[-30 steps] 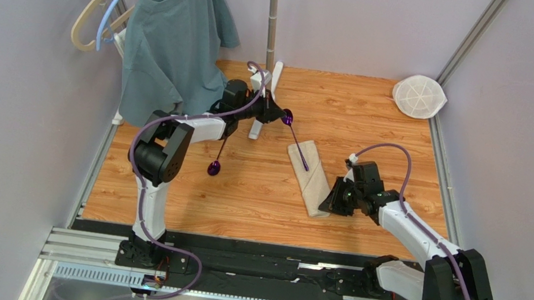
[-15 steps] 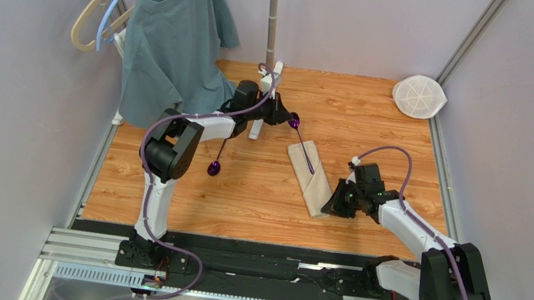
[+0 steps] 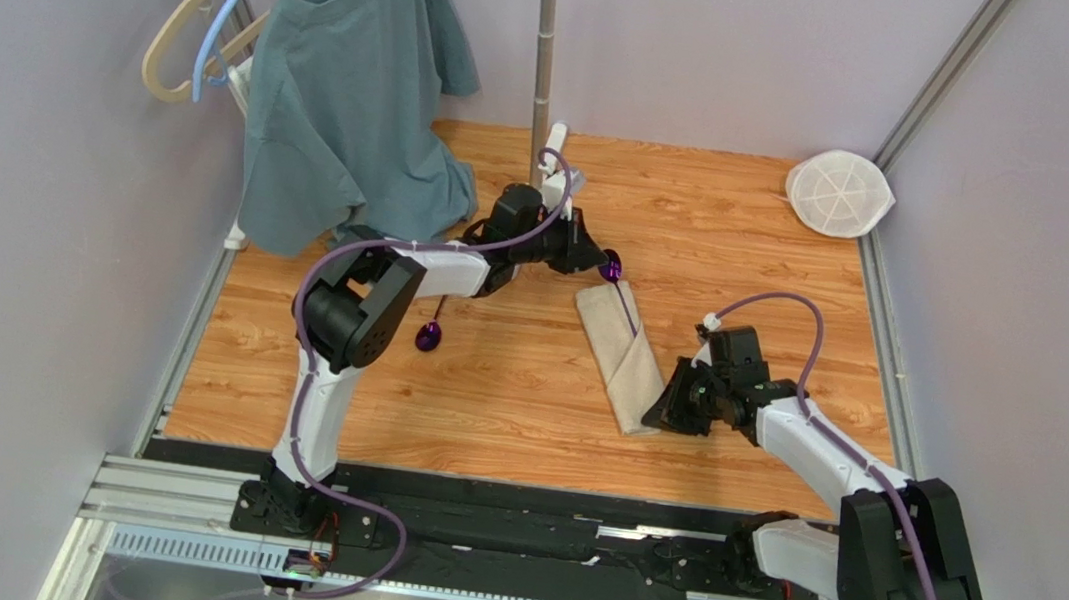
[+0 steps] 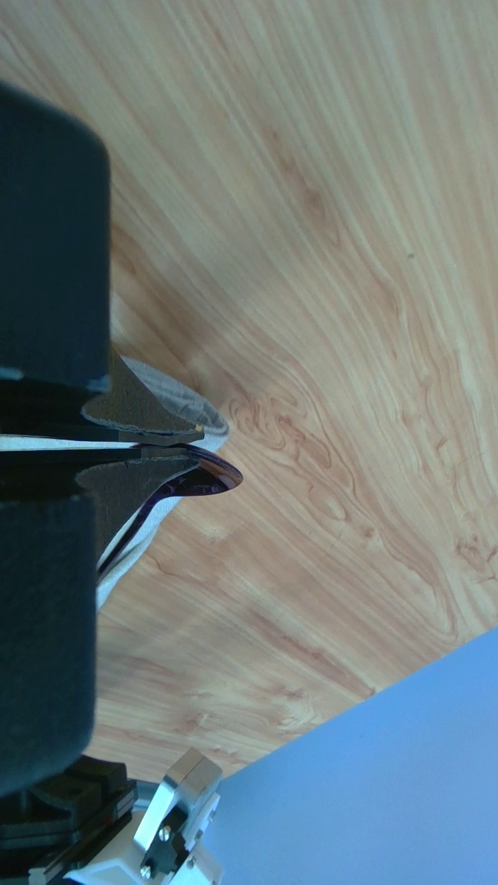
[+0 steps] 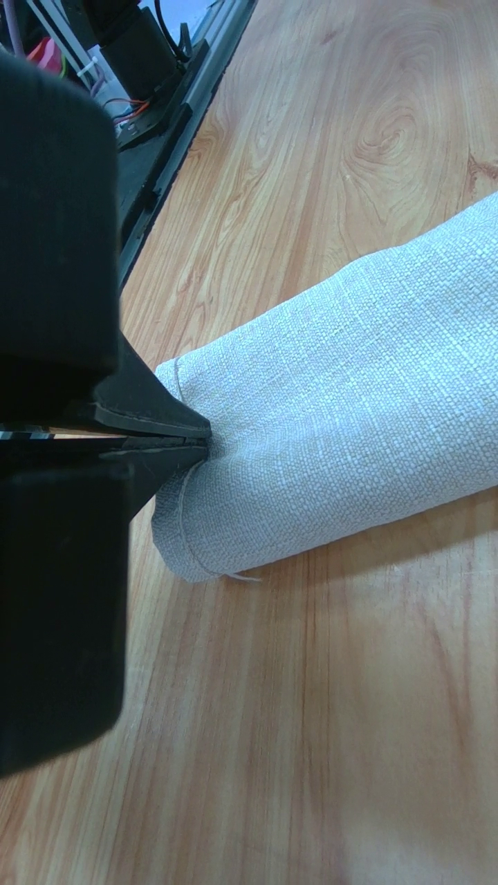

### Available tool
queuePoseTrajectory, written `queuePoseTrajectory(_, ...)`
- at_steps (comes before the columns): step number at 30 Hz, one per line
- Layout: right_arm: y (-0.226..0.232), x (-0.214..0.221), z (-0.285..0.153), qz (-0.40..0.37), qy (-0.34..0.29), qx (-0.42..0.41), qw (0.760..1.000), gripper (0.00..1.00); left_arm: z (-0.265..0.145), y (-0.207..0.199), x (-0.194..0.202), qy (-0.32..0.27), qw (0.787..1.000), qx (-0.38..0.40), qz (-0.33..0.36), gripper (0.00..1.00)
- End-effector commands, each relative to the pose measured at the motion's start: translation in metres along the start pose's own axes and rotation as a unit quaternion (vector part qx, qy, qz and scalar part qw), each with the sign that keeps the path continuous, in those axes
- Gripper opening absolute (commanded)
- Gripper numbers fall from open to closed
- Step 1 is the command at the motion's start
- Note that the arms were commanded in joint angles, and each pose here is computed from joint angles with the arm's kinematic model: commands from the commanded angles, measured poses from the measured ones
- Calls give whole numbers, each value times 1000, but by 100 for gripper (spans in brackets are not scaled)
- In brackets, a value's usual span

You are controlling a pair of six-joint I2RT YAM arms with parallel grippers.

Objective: Fold the napkin into a case and place the utensils inside
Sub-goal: Insert the spoon into the folded napkin.

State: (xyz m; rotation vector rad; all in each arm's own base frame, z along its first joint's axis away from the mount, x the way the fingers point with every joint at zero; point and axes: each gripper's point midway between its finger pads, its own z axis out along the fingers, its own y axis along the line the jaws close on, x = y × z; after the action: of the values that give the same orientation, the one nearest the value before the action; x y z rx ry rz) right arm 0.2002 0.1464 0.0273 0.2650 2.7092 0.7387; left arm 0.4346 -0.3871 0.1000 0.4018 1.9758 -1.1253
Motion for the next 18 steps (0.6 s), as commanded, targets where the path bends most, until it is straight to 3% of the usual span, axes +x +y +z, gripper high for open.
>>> queuePoseTrajectory(1,-3,-4,4,-4,-10,3,1000,0,3,-18,3,-2,1000,26,-7,0)
queuePoseTrajectory(18,-6,-2,7,-5,-5,6,1000,0,19,-45,68,93,993,60,-35,0)
